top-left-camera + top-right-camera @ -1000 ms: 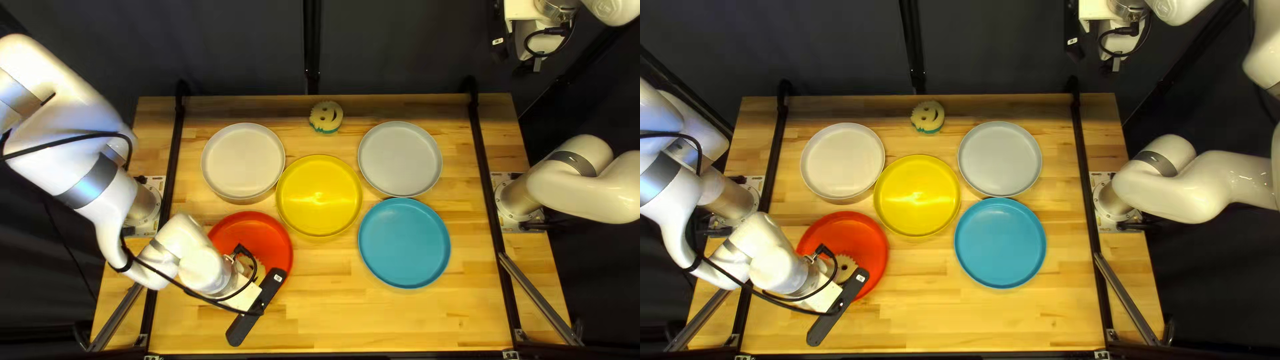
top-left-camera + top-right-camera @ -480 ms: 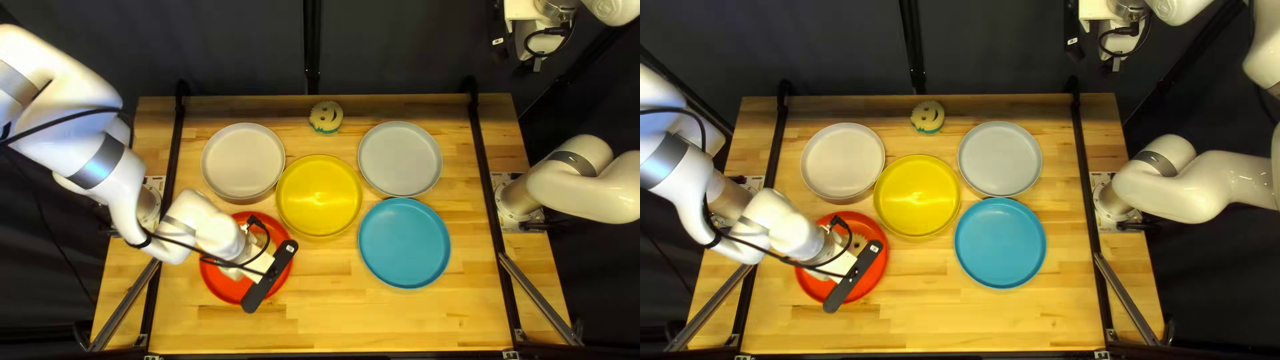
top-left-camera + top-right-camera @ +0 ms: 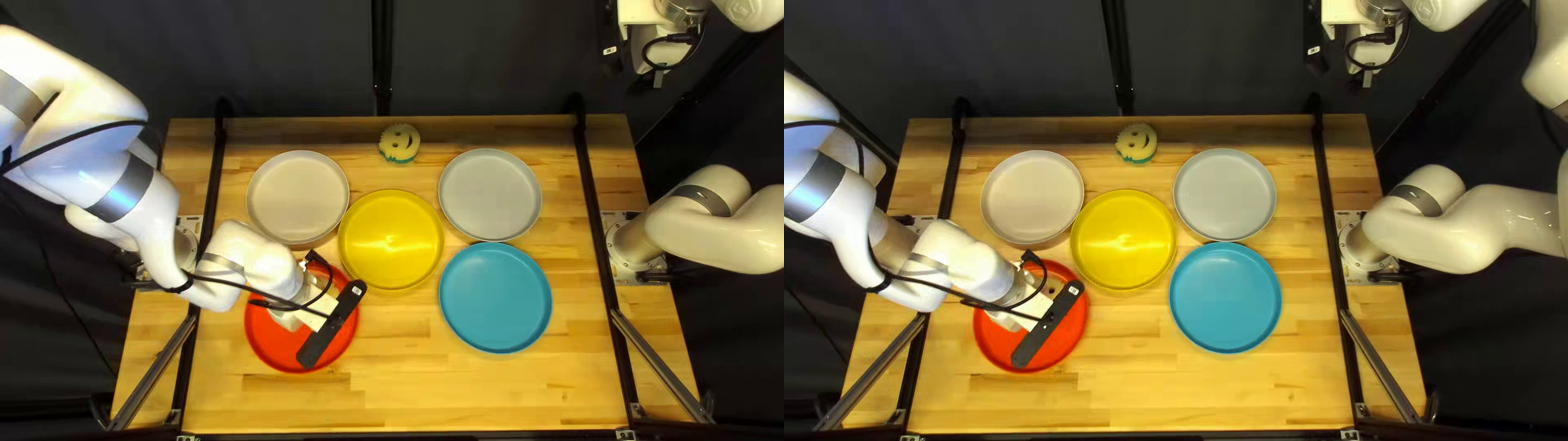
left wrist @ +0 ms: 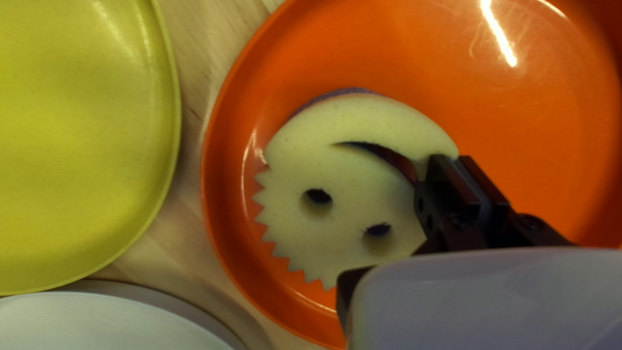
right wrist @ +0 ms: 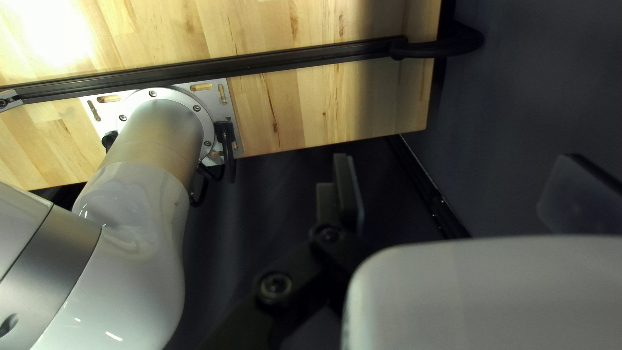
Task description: Pick up sponge and scrub the plate
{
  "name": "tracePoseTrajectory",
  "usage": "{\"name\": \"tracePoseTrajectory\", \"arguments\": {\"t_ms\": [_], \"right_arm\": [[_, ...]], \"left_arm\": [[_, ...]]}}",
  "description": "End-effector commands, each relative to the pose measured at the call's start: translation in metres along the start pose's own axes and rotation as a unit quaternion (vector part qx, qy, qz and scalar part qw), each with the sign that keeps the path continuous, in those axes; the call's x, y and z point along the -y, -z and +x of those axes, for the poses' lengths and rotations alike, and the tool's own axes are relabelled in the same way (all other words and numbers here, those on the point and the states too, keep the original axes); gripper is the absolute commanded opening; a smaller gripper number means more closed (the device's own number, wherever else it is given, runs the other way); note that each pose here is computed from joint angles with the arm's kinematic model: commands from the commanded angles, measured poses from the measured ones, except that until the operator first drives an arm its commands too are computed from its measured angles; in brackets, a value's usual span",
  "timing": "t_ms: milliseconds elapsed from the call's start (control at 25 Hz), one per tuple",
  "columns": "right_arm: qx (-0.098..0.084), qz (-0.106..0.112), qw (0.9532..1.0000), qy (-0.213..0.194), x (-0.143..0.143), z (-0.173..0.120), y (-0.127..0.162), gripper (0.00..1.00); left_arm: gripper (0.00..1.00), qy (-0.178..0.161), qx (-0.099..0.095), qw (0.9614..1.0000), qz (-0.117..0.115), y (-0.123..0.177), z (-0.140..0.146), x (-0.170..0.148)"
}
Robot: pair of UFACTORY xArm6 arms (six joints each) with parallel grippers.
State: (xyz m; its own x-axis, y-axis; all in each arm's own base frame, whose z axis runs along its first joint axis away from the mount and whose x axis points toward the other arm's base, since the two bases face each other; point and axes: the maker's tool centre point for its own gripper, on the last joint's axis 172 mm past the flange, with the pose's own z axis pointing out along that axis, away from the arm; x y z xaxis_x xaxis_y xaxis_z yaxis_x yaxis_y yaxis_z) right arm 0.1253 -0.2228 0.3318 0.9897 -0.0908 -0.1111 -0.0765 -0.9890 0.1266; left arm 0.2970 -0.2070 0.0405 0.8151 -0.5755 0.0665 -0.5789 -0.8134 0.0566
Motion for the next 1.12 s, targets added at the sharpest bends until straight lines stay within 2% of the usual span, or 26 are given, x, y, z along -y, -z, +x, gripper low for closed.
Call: {"name": "tracePoseTrajectory", "arguments": {"t_ms": [40, 320, 480, 720, 1120], "right_arm": [[0.000, 0.000, 1.0000, 0.000, 0.000, 0.000, 0.000, 1.00], [0.000, 0.000, 1.0000, 0.000, 0.000, 0.000, 0.000, 1.00], [0.000, 0.000, 1.0000, 0.000, 0.000, 0.000, 0.000, 1.00], [0.000, 0.000, 1.0000, 0.000, 0.000, 0.000, 0.000, 1.00], [0.000, 0.000, 1.0000, 0.000, 0.000, 0.000, 0.000, 1.00]], "left_arm": [[0.00, 0.007, 0.001, 1.0000, 0.001, 0.000, 0.000, -0.022], [0.00, 0.012, 0.002, 0.9999, 0.005, 0.001, 0.004, -0.040], [0.00, 0.018, 0.002, 0.9998, 0.005, 0.003, -0.005, -0.034], [0.00, 0.026, -0.004, 0.9997, 0.003, 0.003, -0.023, -0.007], [0.00, 0.021, -0.014, 0.9997, 0.001, 0.007, -0.020, 0.048]]}}
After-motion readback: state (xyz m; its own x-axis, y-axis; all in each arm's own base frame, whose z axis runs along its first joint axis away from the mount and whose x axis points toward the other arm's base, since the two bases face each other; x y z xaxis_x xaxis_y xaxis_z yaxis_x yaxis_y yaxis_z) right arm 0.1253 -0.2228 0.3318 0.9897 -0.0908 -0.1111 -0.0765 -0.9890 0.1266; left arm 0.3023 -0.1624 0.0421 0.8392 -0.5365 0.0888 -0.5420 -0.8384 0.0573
